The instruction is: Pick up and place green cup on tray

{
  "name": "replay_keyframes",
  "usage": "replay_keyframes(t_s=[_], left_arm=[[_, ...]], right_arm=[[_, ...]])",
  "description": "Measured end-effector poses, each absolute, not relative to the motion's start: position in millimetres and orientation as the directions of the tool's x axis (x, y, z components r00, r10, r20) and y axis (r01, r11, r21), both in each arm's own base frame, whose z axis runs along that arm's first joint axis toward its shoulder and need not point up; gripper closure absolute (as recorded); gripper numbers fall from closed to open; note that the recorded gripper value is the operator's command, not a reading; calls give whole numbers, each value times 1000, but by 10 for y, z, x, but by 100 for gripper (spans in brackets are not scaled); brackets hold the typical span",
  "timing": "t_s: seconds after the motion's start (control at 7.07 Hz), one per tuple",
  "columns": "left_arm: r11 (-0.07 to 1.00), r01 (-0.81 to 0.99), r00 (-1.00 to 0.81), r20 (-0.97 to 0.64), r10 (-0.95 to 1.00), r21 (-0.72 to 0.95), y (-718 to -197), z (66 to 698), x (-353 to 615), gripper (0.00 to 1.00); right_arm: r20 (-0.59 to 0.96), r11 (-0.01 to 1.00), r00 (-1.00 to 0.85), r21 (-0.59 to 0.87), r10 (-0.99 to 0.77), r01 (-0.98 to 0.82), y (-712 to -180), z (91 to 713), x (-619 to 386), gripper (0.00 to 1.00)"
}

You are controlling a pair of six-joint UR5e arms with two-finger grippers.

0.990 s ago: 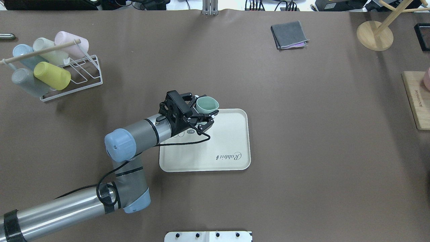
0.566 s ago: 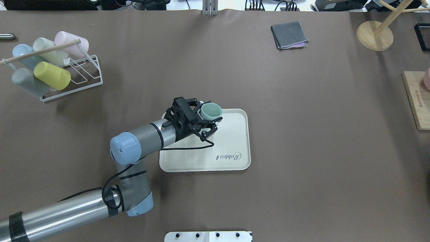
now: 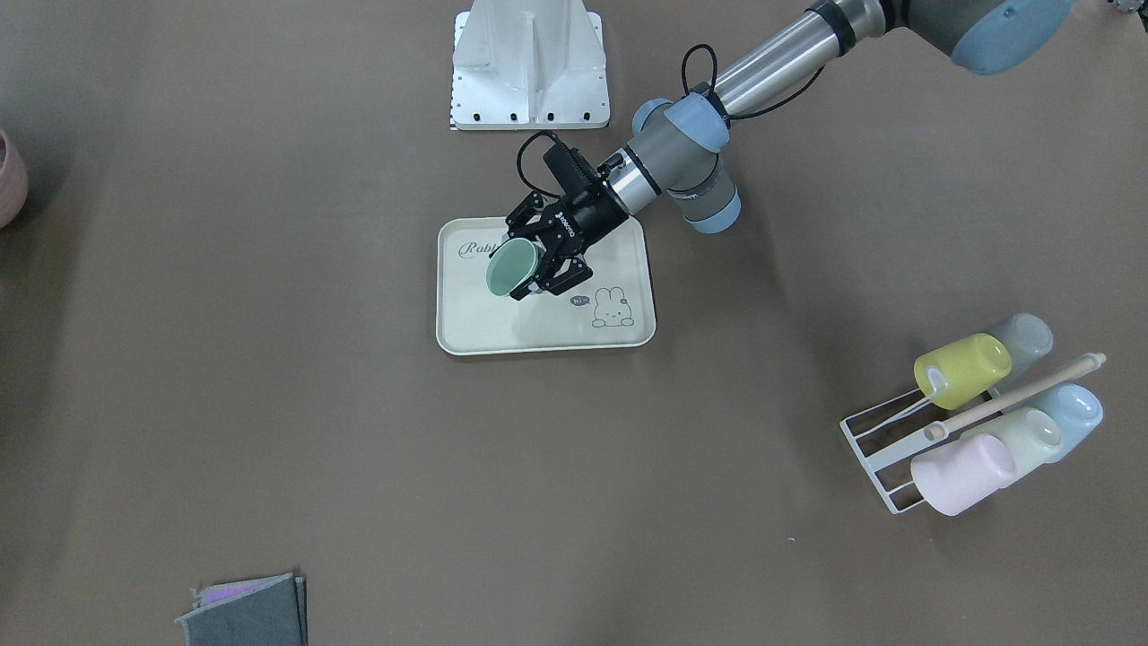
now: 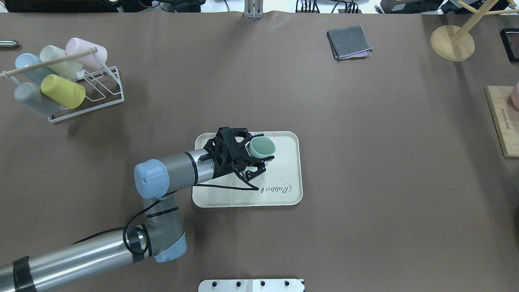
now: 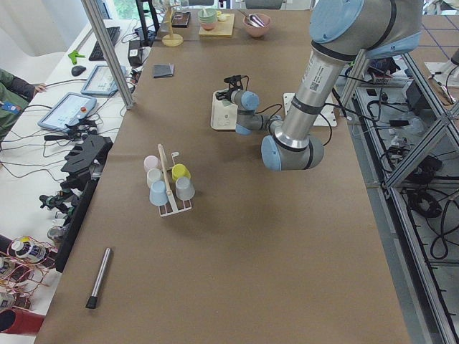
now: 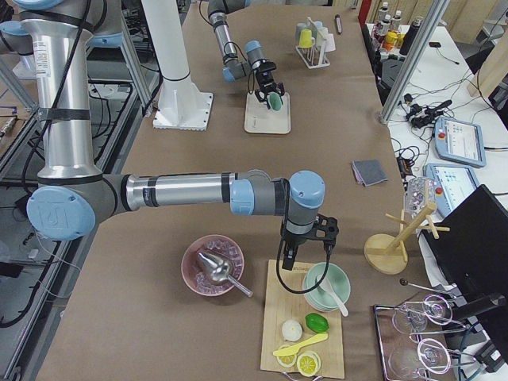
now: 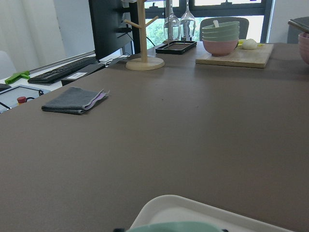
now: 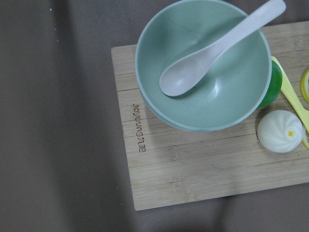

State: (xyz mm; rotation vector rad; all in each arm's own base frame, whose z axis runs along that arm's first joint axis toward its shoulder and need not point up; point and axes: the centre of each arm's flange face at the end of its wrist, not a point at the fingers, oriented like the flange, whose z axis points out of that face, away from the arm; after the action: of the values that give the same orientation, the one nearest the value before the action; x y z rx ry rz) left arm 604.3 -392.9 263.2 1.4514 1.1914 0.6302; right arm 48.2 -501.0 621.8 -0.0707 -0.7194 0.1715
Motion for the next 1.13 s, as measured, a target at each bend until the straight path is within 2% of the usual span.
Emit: replay_keyframes(t_s=[0.42,0.85,0.99,1.13], left_arm=[[98,304,343,-205,917,948,-3890,2717,6105,68],[93,314,347,-206,915,945,-3895,2791,6106,64],[92,318,346,-206,915,944,-3890,2812,6098,2],[90,321,346,-205,916,943,-3884,2841,6082,1]], right_arm=[[650,985,741,-115,171,-127,-5034,6196,451,0],[648,987,744,-112,163,-119,-5042,6190,411,0],[650,987,743,-112,162,-117,-5043,6187,400,0],[651,987,742,-112,161,-116,-5044,6186,395,0]])
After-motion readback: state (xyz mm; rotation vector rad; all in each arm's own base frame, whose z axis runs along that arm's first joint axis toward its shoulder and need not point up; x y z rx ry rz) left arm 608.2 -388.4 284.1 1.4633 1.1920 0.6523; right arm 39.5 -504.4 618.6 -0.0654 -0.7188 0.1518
